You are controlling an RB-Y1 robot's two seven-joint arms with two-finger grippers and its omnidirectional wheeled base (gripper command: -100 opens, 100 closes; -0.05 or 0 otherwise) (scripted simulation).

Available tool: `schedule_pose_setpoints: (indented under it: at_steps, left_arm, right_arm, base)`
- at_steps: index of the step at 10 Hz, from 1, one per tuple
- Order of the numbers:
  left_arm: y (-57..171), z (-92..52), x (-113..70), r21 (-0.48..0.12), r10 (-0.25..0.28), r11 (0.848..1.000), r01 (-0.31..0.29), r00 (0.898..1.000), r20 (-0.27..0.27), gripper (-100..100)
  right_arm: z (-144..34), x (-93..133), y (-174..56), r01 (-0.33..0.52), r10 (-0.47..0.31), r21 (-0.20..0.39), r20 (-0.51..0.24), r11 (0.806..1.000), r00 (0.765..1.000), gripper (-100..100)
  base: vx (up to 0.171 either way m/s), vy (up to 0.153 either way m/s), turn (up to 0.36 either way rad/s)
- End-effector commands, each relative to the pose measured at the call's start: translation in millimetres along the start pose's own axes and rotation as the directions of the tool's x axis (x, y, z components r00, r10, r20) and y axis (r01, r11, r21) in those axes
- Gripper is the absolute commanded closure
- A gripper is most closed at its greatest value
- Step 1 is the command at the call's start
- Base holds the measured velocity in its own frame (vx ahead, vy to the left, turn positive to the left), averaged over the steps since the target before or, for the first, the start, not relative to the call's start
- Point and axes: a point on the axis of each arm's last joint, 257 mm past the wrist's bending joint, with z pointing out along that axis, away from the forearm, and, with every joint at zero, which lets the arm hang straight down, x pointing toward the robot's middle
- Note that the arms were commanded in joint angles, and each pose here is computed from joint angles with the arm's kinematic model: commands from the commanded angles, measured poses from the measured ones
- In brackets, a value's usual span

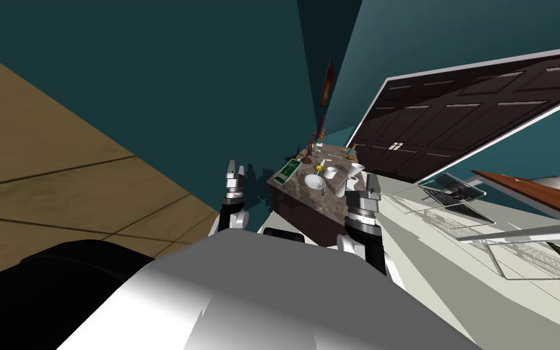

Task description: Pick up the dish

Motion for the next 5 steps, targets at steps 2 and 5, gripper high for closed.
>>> schedule_pose_setpoints:
  at_steps: [2,5]
  left_arm:
    - [0,0.1,0.1,0.000,0.000,1.000,0.000,1.000,0.000,0]
    - [0,0.1,0.1,0.000,0.000,1.000,0.000,1.000,0.000,0]
  right_arm:
    - [-5.7,15,-16,0.057,-0.054,0.041,-0.089,0.997,0.995,-100]
    - [-19.0,33,-44,0.136,-0.112,0.101,-0.210,0.986,0.971,-100]
  base:
    - [-0.110,0.060,0.103]
    - [-0.166,0.090,0.121]
